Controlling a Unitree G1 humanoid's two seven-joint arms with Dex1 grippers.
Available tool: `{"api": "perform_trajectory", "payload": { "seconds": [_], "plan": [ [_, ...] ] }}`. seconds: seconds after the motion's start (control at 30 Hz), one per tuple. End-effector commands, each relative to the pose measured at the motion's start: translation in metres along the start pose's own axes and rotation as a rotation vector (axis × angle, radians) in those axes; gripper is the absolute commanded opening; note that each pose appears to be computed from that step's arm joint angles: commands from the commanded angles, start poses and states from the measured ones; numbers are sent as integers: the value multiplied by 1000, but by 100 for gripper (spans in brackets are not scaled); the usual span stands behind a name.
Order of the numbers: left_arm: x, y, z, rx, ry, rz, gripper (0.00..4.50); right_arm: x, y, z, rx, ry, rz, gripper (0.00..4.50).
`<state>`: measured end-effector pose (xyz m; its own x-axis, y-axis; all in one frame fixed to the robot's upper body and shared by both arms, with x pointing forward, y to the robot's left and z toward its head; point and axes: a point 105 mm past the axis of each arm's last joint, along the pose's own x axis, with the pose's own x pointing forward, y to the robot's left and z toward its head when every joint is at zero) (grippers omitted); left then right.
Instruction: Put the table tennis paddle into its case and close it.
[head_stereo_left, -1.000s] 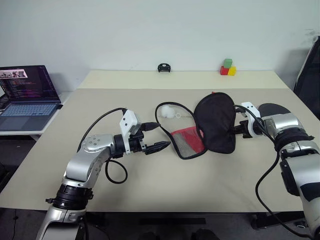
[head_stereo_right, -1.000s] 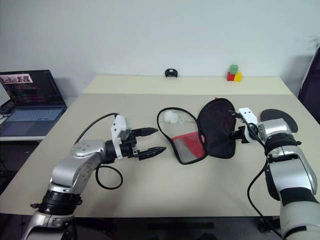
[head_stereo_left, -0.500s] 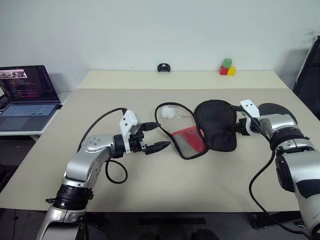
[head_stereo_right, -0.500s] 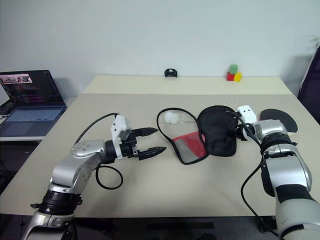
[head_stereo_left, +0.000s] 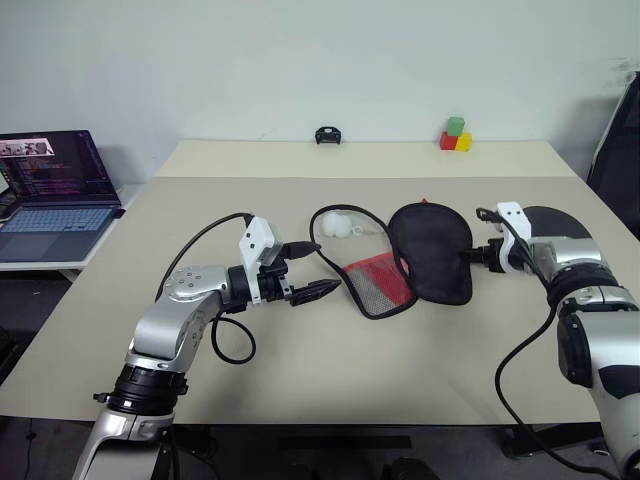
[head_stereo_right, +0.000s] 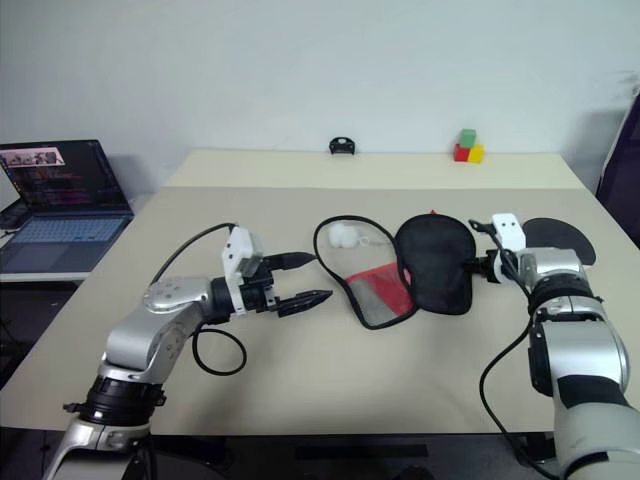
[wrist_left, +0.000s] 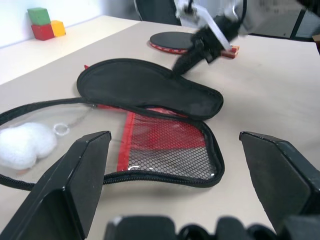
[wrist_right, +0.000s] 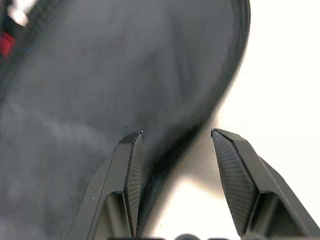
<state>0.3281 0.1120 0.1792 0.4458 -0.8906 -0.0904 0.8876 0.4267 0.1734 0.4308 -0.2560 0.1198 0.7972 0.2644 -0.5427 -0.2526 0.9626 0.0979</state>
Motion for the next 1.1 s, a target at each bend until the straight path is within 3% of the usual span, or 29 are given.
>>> {"api": "perform_trajectory", "payload": {
  "seconds": [0.03, 0.17, 0.37, 0.6, 0.7, 0.83, 1.1],
  "plan": [
    [1, -1, 11, 47, -22, -18, 450, -3, -1, 4, 48, -51, 2, 234],
    [1, 0, 11, 48, -20, -20, 450, -2, 2, -7, 89, -59, 16, 234],
    [1, 0, 12, 48, -20, -22, 450, 0, 11, -14, 123, -85, 17, 421],
    [-1, 1, 11, 48, -15, -13, 450, 6, 30, -16, -84, -157, -66, 421],
    [-1, 1, 11, 48, -14, -10, 450, 7, 31, -17, -91, -168, -88, 421],
    [-2, 1, 10, 47, -12, -6, 450, 8, 33, -16, -121, -182, -105, 338],
    [-4, 1, 10, 47, -9, -2, 450, 7, 34, -7, -179, -203, -109, 63]
  ]
}}
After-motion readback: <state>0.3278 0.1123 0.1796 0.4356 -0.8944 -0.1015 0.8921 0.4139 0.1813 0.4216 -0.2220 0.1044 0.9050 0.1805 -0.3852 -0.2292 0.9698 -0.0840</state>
